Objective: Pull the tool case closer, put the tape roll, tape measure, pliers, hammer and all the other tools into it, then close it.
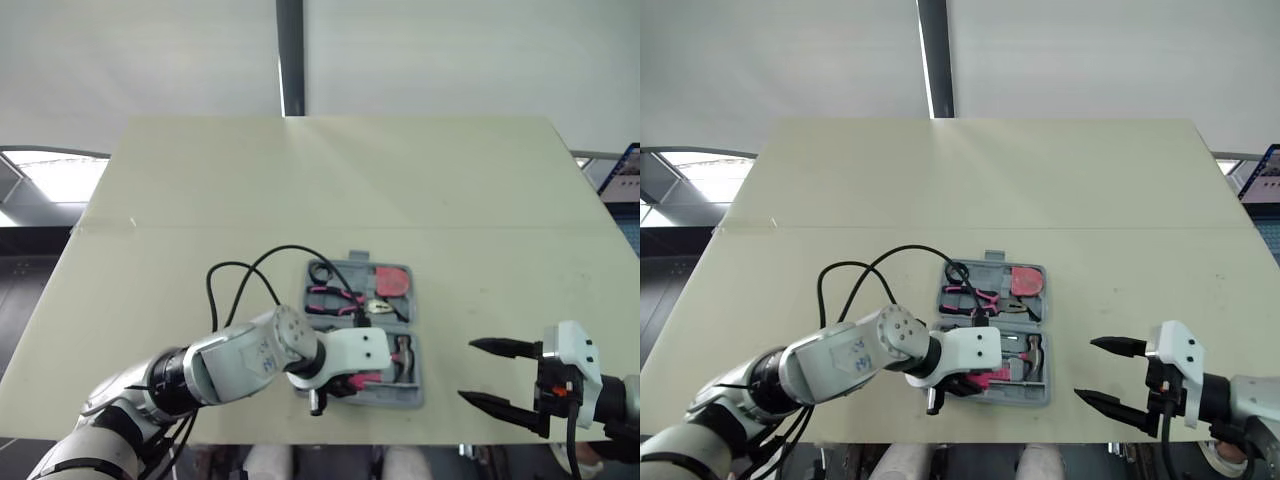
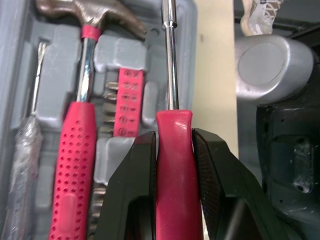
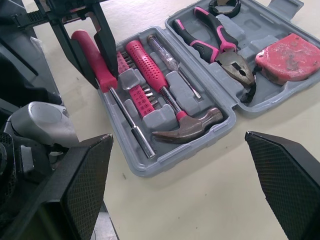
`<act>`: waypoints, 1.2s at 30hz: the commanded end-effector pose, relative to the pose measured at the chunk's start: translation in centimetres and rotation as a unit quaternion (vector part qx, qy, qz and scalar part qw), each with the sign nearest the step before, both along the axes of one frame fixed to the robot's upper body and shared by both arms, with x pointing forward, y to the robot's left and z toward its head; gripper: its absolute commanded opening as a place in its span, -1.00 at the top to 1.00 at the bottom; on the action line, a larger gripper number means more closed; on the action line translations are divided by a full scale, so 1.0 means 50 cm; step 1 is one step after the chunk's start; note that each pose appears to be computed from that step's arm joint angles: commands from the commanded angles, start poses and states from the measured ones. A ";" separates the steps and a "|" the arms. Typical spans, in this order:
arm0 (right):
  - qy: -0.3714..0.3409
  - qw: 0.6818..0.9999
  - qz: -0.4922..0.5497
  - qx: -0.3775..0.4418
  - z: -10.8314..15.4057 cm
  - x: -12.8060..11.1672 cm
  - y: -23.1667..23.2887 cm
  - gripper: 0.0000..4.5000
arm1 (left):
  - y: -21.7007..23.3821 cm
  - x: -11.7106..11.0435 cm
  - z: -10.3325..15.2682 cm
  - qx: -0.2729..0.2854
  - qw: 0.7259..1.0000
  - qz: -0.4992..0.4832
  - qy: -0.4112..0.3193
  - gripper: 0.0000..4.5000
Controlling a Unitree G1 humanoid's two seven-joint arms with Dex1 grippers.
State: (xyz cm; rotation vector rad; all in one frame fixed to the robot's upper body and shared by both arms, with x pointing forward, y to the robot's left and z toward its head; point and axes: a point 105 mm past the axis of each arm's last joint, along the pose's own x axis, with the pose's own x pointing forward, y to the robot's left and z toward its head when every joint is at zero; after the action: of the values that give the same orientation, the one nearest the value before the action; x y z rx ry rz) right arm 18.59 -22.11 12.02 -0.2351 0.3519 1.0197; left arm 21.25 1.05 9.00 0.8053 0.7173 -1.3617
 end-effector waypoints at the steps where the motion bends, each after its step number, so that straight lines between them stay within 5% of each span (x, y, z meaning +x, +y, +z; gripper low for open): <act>1: -0.013 1.000 0.007 0.003 0.008 -0.002 0.003 -1.00 | -0.003 -0.006 0.000 0.008 1.000 -0.016 -0.002 0.74; 36: -0.018 1.000 -0.004 0.008 0.013 -0.002 0.005 -1.00 | -0.021 0.008 -0.016 0.018 0.999 -0.049 -0.015 0.74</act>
State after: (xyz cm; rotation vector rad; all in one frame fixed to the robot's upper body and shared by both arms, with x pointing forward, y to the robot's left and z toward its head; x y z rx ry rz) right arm 18.50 -22.20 11.75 -0.2197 0.3545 1.0021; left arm 21.82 0.60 7.63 0.8654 0.7402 -1.4001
